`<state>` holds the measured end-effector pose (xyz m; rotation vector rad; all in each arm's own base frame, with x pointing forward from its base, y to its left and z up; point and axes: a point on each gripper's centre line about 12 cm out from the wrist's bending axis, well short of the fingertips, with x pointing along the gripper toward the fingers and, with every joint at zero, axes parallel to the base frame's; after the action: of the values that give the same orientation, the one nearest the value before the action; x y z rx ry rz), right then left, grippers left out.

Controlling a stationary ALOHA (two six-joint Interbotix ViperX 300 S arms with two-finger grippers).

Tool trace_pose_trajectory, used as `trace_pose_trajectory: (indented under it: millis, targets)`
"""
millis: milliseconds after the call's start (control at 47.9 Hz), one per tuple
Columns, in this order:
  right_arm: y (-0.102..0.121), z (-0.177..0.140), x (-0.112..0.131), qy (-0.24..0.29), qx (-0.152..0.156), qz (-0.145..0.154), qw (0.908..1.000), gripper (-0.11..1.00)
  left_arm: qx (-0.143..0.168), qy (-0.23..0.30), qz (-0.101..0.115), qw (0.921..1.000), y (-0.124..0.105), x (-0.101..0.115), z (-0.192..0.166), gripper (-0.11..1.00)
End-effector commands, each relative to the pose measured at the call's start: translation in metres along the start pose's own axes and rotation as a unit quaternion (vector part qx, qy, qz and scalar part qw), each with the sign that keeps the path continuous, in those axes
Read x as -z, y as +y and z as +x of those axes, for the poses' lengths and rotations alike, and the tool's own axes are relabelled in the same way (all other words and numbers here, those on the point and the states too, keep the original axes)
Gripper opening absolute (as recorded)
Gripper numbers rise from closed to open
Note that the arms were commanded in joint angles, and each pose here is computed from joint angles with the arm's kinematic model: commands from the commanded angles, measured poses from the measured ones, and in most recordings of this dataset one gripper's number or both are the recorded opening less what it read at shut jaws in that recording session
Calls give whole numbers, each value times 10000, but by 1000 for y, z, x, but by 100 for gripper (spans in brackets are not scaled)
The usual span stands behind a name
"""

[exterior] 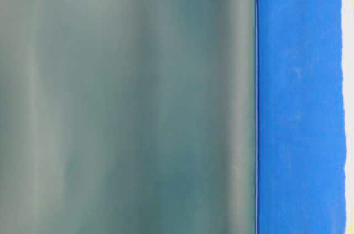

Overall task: Fold the yellow towel.
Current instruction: 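Lift the top edge and fold it down toward the bottom edge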

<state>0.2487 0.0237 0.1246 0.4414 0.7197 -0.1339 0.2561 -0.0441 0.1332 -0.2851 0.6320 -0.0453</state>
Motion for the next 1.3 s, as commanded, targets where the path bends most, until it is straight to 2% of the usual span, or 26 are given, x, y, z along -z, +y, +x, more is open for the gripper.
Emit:
trace_pose_trajectory:
  millis: [0,543,585,668,731,836,877,982,1024,1107,1274]
  targets:
    - [8,2,-6,-98,-97,-20,9999,4,66,-98,5,9999,-4,-6,0,2]
    - [10,5,1,47,-93,-74,9999,5,-16,133,24,9999,-3,-2,14,2]
    - [11,5,2,60,-119,-100,9999,10,-17,140,32,9999,-3,-2,13,2]
    - [14,5,3,64,-156,-135,9998,31,-18,140,24,9999,-3,-1,12,4]
    - [15,5,3,61,-167,-145,9997,52,-18,140,16,9999,-3,-1,11,13]
    - [15,4,2,34,-182,-181,9997,79,3,123,48,9999,-4,-2,10,41]
    - [15,3,1,-8,-201,-201,9996,82,8,117,93,9999,-4,-2,9,56]
    - [14,-2,-4,-159,-219,-166,9995,73,-12,85,126,9999,-3,-5,7,83]
    - [12,-3,-7,-229,-200,-146,9994,72,-55,78,102,9999,0,-6,6,85]
    - [0,-6,-13,-355,-53,-48,9993,73,-166,48,78,9998,7,-9,6,79]
    - [-30,-7,-25,-491,424,126,9978,73,-589,57,38,9982,34,-16,6,75]
